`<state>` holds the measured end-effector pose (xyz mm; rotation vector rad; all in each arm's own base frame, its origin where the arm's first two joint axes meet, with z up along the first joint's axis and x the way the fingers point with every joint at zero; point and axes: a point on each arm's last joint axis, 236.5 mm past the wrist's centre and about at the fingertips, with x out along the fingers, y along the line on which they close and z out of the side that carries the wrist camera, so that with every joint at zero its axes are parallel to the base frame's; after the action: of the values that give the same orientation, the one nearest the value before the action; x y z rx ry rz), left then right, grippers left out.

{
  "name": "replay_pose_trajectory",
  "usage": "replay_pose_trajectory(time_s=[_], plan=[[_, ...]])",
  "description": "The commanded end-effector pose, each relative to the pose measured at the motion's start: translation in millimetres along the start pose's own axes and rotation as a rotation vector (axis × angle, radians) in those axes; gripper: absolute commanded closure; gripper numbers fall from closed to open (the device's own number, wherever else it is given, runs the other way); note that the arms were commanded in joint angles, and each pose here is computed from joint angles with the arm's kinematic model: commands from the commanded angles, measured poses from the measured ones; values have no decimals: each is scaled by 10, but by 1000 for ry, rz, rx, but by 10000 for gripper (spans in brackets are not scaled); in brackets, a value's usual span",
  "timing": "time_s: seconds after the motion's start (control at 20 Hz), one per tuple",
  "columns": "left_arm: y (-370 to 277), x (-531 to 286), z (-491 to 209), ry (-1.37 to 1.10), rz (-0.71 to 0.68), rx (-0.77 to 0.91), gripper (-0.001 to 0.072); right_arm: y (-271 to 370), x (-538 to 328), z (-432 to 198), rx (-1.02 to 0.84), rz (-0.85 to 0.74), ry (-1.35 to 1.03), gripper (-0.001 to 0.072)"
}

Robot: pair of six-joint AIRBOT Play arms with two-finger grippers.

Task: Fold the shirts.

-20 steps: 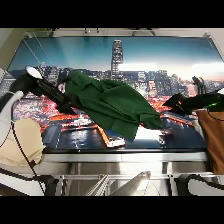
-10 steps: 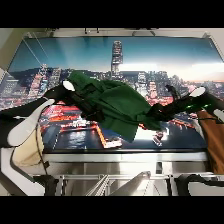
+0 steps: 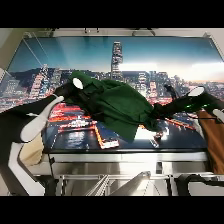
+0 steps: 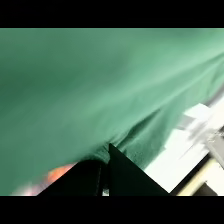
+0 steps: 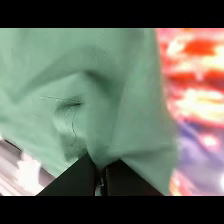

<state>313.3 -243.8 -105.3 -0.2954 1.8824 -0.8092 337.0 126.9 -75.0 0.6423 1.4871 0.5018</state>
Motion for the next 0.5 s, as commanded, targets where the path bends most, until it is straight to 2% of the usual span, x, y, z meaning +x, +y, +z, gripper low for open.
replay_pose_trajectory(time_s=[0.0, 0.1, 0.45], plan=[[-4, -492, -340, -52, -75, -32, 686, 117, -409, 150, 29, 131, -93, 688], [146, -814, -512, -148, -92, -77, 685, 114, -695, 269, 57, 190, -176, 688], [602, -1188, -1106, -312, -161, -197, 685, -275, -1043, 445, 142, 170, -304, 688]])
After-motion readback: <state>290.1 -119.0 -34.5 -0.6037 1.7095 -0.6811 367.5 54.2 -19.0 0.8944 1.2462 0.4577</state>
